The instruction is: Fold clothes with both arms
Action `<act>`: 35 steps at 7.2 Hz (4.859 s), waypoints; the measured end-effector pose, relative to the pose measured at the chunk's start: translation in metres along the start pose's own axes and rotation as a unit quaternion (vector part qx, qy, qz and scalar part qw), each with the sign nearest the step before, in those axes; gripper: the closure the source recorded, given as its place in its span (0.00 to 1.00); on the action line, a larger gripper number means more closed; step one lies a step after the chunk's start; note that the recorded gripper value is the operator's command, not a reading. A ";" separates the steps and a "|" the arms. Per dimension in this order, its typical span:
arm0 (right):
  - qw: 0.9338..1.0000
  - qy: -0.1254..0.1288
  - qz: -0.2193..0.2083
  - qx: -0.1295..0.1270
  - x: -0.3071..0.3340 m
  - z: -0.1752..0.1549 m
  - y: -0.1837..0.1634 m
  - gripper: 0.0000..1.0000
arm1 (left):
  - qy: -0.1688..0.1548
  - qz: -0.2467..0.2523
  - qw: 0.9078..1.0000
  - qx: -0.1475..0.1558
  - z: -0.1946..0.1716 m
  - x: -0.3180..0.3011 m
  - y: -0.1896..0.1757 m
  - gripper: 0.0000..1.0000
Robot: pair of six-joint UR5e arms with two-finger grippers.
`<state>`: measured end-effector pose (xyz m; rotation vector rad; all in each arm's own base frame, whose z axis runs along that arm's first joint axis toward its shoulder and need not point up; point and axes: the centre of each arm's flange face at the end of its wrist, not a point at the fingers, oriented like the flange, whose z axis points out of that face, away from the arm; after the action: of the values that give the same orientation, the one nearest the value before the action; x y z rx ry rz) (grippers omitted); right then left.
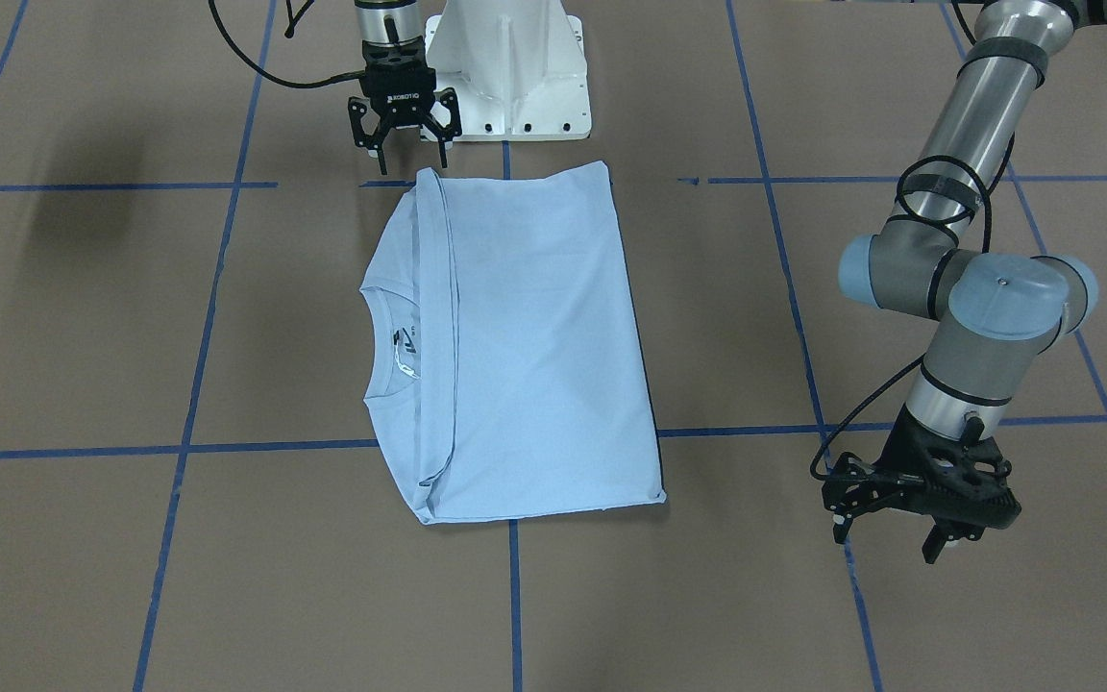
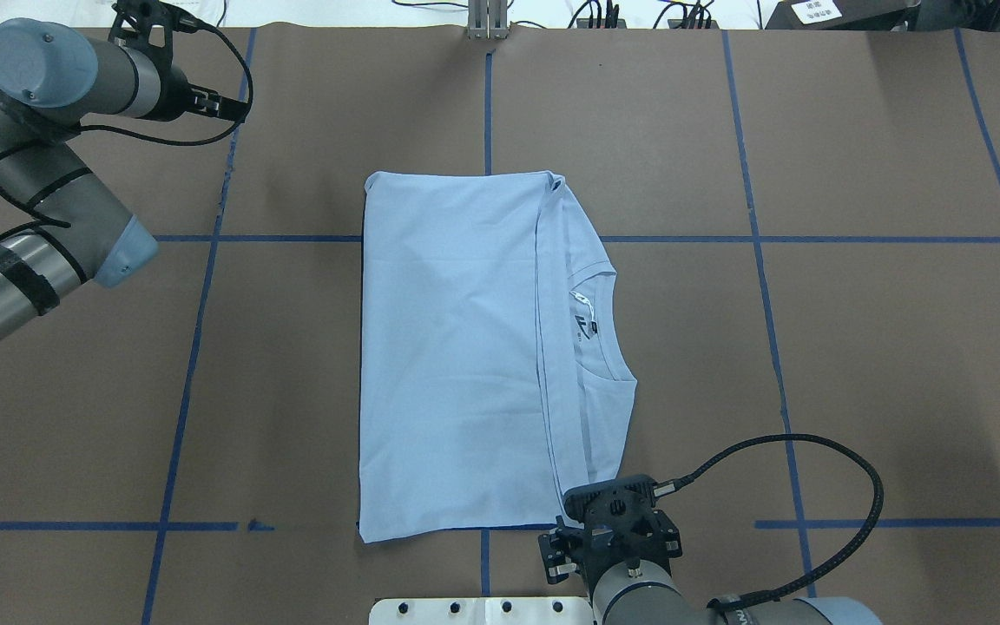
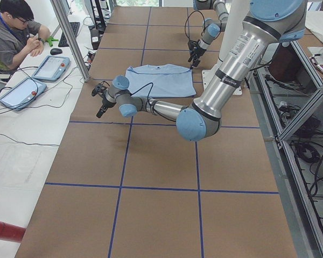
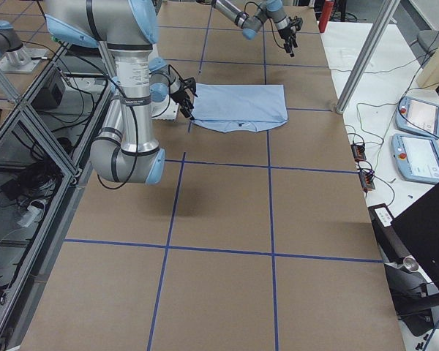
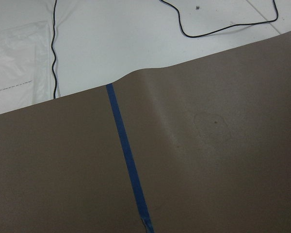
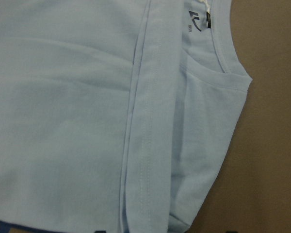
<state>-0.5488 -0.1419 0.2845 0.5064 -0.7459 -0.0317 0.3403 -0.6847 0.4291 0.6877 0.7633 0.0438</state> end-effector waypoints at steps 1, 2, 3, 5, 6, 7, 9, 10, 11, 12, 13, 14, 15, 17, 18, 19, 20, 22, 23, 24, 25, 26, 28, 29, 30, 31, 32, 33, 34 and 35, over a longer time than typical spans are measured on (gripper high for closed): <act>1.000 -0.001 -0.025 0.000 -0.003 0.000 0.006 0.34 | 0.001 -0.007 1.000 -0.001 0.001 0.003 0.002 0.00; 0.999 0.000 -0.042 0.006 -0.003 0.001 0.003 0.38 | 0.004 -0.015 1.000 -0.003 0.002 0.008 0.004 0.00; 0.998 0.002 -0.059 0.015 -0.002 0.003 -0.004 0.38 | 0.007 -0.018 1.000 -0.004 0.003 0.012 0.006 0.00; 0.996 0.003 -0.083 0.031 -0.008 0.006 -0.015 0.38 | 0.009 -0.019 1.000 -0.004 0.003 0.016 0.007 0.00; 0.996 0.005 -0.087 0.034 -0.015 0.011 -0.016 0.38 | 0.009 -0.019 1.000 -0.004 0.003 0.016 0.007 0.00; 0.995 0.006 -0.089 0.035 -0.020 0.015 -0.016 0.46 | 0.009 -0.019 1.000 -0.005 0.003 0.015 0.009 0.00; 0.995 0.007 -0.091 0.035 -0.022 0.017 -0.015 0.59 | 0.008 -0.019 1.000 -0.006 0.004 0.013 0.010 0.00; 0.995 0.008 -0.091 0.035 -0.022 0.017 -0.015 0.59 | 0.008 -0.019 1.000 -0.006 0.004 0.013 0.011 0.00; 0.995 0.008 -0.092 0.034 -0.021 0.017 -0.014 0.59 | 0.008 -0.019 1.000 -0.006 0.004 0.013 0.011 0.00; 0.995 0.007 -0.092 0.034 -0.021 0.016 -0.013 0.59 | 0.008 -0.019 1.000 -0.006 0.004 0.013 0.011 0.00; 0.995 0.006 -0.092 0.033 -0.021 0.015 -0.012 0.59 | 0.007 -0.020 1.000 -0.006 0.004 0.013 0.011 0.00; 0.995 0.005 -0.092 0.032 -0.022 0.015 -0.010 0.59 | 0.007 -0.020 1.000 -0.007 0.004 0.012 0.012 0.00; 0.995 0.005 -0.093 0.031 -0.022 0.015 -0.009 0.61 | 0.007 -0.020 1.000 -0.007 0.004 0.012 0.012 0.00; 0.995 0.006 -0.094 0.028 -0.021 0.015 -0.007 0.83 | 0.007 -0.020 1.000 -0.007 0.004 0.012 0.012 0.00; 0.995 0.006 -0.094 0.028 -0.021 0.015 -0.007 1.00 | 0.008 -0.020 1.000 -0.006 0.004 0.012 0.012 0.00; 0.995 0.006 -0.095 0.028 -0.021 0.015 -0.007 1.00 | 0.008 -0.019 1.000 -0.006 0.004 0.012 0.012 0.00; 0.995 0.007 -0.094 0.028 -0.021 0.015 -0.007 1.00 | 0.008 -0.019 1.000 -0.005 0.004 0.013 0.011 0.00; 0.996 0.004 -0.087 0.030 -0.021 0.011 -0.013 1.00 | 0.009 -0.019 1.000 -0.005 0.003 0.013 0.011 0.00; 0.997 0.000 -0.068 0.030 -0.018 0.006 -0.019 1.00 | 0.009 -0.019 1.000 -0.005 0.002 0.013 0.012 0.00; 0.999 -0.001 -0.030 0.024 -0.009 0.005 -0.022 1.00 | 0.009 -0.019 1.000 -0.004 0.002 0.013 0.012 0.00; 0.999 0.006 0.031 0.018 0.006 0.009 -0.018 1.00 | 0.010 -0.019 1.000 -0.004 0.001 0.013 0.012 0.00; 0.994 0.016 0.104 0.014 0.024 0.015 -0.008 1.00 | 0.010 -0.019 1.000 -0.003 0.000 0.013 0.012 0.00; 0.980 0.029 0.195 0.020 0.044 0.020 0.013 0.98 | 0.010 -0.020 1.000 -0.003 0.000 0.013 0.012 0.00; 0.975 0.028 0.217 0.026 0.046 0.019 0.018 0.02 | 0.011 -0.021 1.000 -0.003 0.000 0.014 0.012 0.00; 0.973 0.028 0.227 0.028 0.045 0.019 0.021 0.00 | 0.012 -0.024 1.000 -0.002 -0.001 0.014 0.011 0.00; 0.973 0.027 0.229 0.029 0.044 0.019 0.021 0.00 | 0.013 -0.026 1.000 -0.001 -0.002 0.016 0.010 0.00; 0.971 0.017 0.235 0.030 0.042 0.014 0.013 0.00 | 0.018 -0.029 0.999 0.003 -0.007 0.020 0.007 0.00; 0.967 -0.012 0.253 0.030 0.039 0.002 0.000 0.00 | 0.033 -0.040 0.999 0.003 -0.017 0.029 0.007 0.00; 0.957 -0.056 0.282 0.032 0.035 -0.011 -0.016 0.00 | 0.060 -0.065 0.996 -0.004 -0.033 0.044 0.015 0.00; 0.944 -0.089 0.316 0.036 0.035 -0.019 -0.031 0.00 | 0.098 -0.101 0.990 -0.014 -0.059 0.074 0.040 0.00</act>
<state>-0.5059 -0.1681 0.2813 0.3167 -1.0625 0.5575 0.3641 -0.6000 0.3763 0.5822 1.0168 -0.0625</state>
